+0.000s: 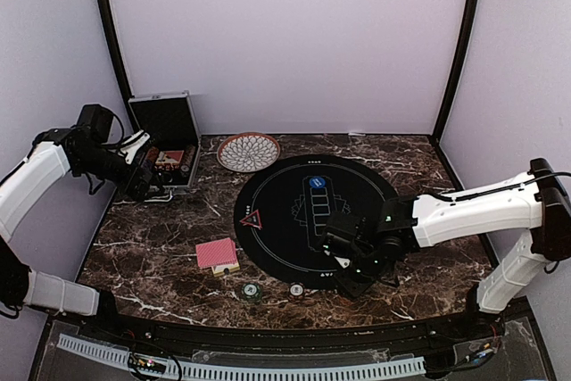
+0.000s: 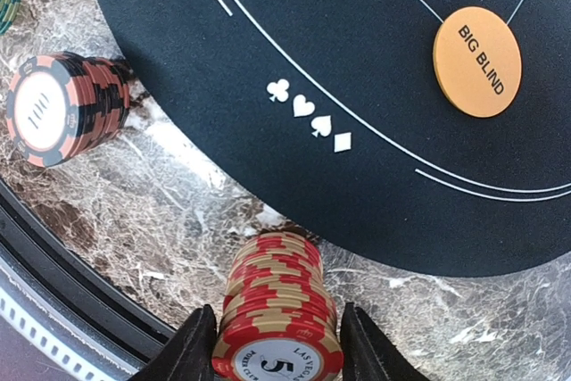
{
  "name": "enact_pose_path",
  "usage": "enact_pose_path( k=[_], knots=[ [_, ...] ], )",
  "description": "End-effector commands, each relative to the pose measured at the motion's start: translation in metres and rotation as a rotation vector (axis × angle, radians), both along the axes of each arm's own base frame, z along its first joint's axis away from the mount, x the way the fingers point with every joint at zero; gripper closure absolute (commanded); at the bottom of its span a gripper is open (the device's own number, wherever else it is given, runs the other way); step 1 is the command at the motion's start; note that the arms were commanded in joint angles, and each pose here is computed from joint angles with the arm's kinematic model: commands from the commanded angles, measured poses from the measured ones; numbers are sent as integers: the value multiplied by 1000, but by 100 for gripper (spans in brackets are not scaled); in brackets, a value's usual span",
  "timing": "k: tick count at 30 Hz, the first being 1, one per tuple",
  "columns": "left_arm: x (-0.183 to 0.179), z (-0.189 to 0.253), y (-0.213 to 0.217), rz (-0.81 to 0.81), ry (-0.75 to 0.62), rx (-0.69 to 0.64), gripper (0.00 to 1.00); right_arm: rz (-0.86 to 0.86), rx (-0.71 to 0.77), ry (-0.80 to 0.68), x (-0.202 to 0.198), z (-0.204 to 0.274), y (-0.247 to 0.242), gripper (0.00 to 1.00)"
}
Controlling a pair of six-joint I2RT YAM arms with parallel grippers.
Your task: Distribute texas hold em gaming equipment
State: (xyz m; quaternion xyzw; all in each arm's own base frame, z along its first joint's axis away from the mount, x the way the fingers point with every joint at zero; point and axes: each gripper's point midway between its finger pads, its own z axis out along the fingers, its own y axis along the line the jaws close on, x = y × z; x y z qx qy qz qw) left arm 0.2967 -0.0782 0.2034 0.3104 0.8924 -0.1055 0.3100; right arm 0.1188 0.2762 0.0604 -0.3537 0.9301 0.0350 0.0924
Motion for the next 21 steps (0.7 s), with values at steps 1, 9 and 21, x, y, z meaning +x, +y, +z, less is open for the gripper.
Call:
enact_pose_path(
  k=[1,9,21],
  knots=[
    [-3,9,-2,-17,-11,0,1,-2,6,-23,3,2,-2,54],
    [-3,10,-3,-19,-14,-2,1,-7,20,-28,4,10,0,74],
    [-3,10,-4,-22,-9,-5,1,6,37,-61,11,39,8,85]
  ],
)
